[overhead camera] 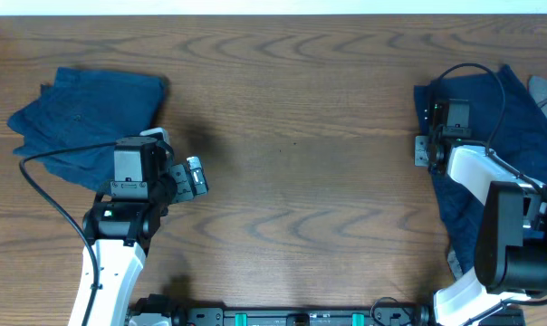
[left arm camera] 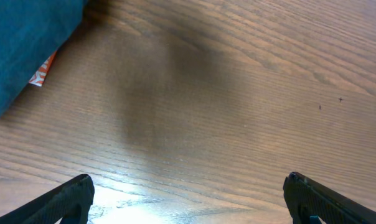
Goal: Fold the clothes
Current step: 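Grasp the navy shorts from the right pile with the right gripper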
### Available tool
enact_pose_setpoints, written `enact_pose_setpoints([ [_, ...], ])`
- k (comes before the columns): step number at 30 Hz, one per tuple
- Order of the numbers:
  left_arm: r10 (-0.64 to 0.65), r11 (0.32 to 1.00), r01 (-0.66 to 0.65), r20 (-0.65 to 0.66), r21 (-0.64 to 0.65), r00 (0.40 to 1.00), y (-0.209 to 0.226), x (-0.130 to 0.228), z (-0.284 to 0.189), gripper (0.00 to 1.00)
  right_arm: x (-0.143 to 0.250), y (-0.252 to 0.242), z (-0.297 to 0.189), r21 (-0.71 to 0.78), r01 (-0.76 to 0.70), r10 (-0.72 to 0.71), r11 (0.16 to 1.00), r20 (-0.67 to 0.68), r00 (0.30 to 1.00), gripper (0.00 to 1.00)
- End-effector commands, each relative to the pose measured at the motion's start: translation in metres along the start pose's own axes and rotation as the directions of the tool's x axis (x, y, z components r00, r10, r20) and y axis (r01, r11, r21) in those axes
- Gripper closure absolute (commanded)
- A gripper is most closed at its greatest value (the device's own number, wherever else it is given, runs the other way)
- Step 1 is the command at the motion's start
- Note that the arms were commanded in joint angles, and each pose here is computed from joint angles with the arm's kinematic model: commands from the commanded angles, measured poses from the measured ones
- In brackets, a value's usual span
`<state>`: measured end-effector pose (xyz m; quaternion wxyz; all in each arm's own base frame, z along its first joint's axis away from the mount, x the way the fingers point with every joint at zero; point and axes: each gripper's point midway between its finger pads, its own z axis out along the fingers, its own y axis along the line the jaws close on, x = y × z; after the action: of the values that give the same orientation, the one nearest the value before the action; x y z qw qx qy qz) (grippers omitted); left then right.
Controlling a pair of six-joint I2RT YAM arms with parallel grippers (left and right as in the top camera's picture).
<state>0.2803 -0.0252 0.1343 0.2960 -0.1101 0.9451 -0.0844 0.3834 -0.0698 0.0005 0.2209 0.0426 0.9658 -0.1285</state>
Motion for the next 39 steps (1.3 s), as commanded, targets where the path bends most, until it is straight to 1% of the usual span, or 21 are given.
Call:
enact_pose_setpoints([
  [1, -0.007, 1.0, 0.007, 0.019, 0.008, 1.0, -0.003, -0.008, -0.004, 0.02, 0.009, -0.008, 0.009, 0.035, -0.05, 0.051, 0.998, -0.031, 0.998, 0.99],
  [4, -0.007, 1.0, 0.007, 0.02, 0.008, 1.0, -0.003, -0.008, -0.004, 0.02, 0.003, -0.012, 0.006, 0.039, -0.108, 0.108, 0.993, -0.011, 0.994, 0.99],
  [7, -0.007, 1.0, 0.007, 0.02, 0.008, 1.0, -0.002, -0.008, -0.004, 0.02, -0.016, -0.023, -0.011, 0.04, -0.143, 0.141, 0.989, 0.04, 0.989, 0.99],
  [9, -0.007, 1.0, 0.007, 0.02, 0.008, 1.0, -0.002, -0.008, -0.004, 0.02, -0.046, -0.04, -0.038, 0.044, -0.181, 0.175, 0.983, 0.112, 0.978, 0.99],
  [12, -0.007, 1.0, 0.007, 0.02, 0.008, 1.0, -0.002, -0.008, -0.004, 0.02, -0.103, -0.074, -0.102, 0.037, -0.242, 0.224, 0.97, 0.263, 0.938, 0.99],
  [13, -0.007, 1.0, 0.007, 0.02, 0.008, 1.0, -0.002, -0.008, -0.004, 0.02, -0.118, -0.08, -0.122, 0.024, -0.247, 0.229, 0.969, 0.302, 0.925, 0.99],
  [14, -0.007, 1.0, 0.007, 0.02, 0.008, 1.0, -0.002, -0.008, -0.004, 0.02, -0.137, -0.084, -0.151, -0.008, -0.235, 0.223, 0.972, 0.352, 0.909, 0.99],
  [16, -0.007, 1.0, 0.007, 0.02, 0.008, 1.0, -0.002, -0.008, -0.004, 0.02, -0.156, -0.08, -0.192, -0.074, -0.196, 0.209, 0.978, 0.397, 0.894, 0.99],
  [18, -0.007, 1.0, 0.007, 0.02, 0.008, 1.0, -0.002, -0.008, -0.004, 0.02, -0.159, -0.068, -0.219, -0.138, -0.15, 0.193, 0.979, 0.395, 0.898, 0.99],
  [19, -0.007, 1.0, 0.007, 0.02, 0.008, 1.0, -0.002, -0.008, -0.004, 0.02, -0.155, -0.055, -0.228, -0.191, -0.116, 0.182, 0.975, 0.376, 0.908, 0.99],
  [23, -0.007, 1.0, 0.007, 0.02, 0.008, 1.0, -0.002, -0.008, -0.004, 0.02, -0.13, 0.002, -0.235, -0.361, -0.02, 0.126, 0.932, 0.272, 0.954, 0.99],
  [25, -0.007, 1.0, 0.006, 0.024, 0.009, 1.0, -0.003, -0.009, -0.004, 0.02, -0.128, 0.027, -0.243, -0.437, -0.011, 0.136, 0.899, 0.255, 0.957, 0.99],
  [28, -0.006, 1.0, 0.005, 0.038, 0.014, 0.999, -0.004, -0.012, -0.004, 0.02, -0.145, 0.066, -0.265, -0.537, 0.047, 0.152, 0.842, 0.32, 0.935, 0.99],
  [32, -0.004, 1.0, 0.003, 0.064, 0.022, 0.998, -0.006, -0.019, -0.005, 0.02, -0.166, 0.113, -0.287, -0.584, 0.152, 0.142, 0.797, 0.426, 0.894, 0.99],
  [35, -0.003, 1.0, 0.0, 0.088, 0.03, 0.996, -0.008, -0.025, -0.005, 0.02, -0.169, 0.148, -0.289, -0.615, 0.187, 0.134, 0.766, 0.437, 0.889, 0.98],
  [36, -0.003, 0.999, 0.0, 0.098, 0.033, 0.995, -0.008, -0.027, -0.005, 0.02, -0.169, 0.157, -0.288, -0.625, 0.191, 0.134, 0.757, 0.435, 0.89, 0.95],
  [37, -0.002, 0.999, -0.001, 0.108, 0.036, 0.994, -0.009, -0.03, -0.006, 0.02, -0.17, 0.168, -0.287, -0.63, 0.207, 0.124, 0.748, 0.439, 0.89, 0.9],
  [38, -0.002, 0.999, -0.003, 0.121, 0.04, 0.993, -0.01, -0.033, -0.006, 0.02, -0.17, 0.176, -0.284, -0.629, 0.221, 0.111, 0.746, 0.445, 0.889, 0.73],
  [39, -0.002, 0.999, -0.004, 0.133, 0.044, 0.991, -0.011, -0.036, -0.007, 0.02, -0.17, 0.18, -0.278, -0.618, 0.221, 0.102, 0.754, 0.443, 0.891, 0.53],
])
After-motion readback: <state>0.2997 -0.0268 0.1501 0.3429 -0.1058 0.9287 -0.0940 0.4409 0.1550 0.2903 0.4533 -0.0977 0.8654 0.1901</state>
